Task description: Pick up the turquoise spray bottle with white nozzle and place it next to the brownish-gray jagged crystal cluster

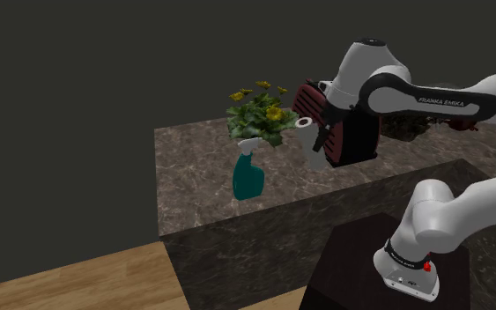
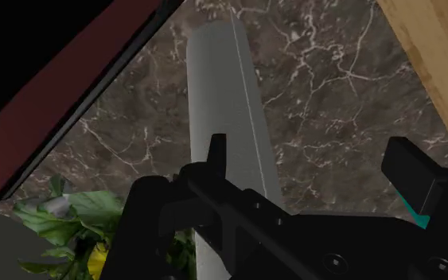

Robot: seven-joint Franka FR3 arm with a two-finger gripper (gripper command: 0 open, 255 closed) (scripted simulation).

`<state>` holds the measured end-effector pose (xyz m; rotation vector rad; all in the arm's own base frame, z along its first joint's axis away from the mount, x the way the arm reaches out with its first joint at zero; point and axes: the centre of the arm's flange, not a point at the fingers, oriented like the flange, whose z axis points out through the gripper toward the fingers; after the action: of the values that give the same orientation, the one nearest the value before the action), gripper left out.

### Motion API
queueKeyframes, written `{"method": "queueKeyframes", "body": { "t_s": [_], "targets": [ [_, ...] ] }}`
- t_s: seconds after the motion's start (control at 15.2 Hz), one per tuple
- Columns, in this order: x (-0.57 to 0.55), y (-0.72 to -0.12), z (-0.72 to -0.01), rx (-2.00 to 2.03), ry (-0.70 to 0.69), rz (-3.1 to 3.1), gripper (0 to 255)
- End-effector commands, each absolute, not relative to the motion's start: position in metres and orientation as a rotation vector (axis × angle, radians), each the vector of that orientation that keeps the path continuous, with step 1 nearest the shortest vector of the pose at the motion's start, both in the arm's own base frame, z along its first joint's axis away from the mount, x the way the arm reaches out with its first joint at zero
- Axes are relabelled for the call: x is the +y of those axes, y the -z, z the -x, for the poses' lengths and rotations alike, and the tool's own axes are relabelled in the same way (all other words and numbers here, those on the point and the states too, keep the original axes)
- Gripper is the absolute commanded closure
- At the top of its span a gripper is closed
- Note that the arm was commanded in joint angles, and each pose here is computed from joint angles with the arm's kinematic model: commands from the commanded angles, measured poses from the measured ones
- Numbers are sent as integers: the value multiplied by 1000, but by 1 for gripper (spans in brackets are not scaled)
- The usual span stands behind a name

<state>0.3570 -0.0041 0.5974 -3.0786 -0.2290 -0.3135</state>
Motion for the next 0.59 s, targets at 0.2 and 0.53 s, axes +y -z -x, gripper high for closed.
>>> {"method": "queueKeyframes", "body": {
  "t_s": [0.2, 0.53],
  "targets": [
    [24, -587, -396, -537, 430, 2969, 0],
    [62, -579, -429, -826, 532, 2827, 0]
  ]
}}
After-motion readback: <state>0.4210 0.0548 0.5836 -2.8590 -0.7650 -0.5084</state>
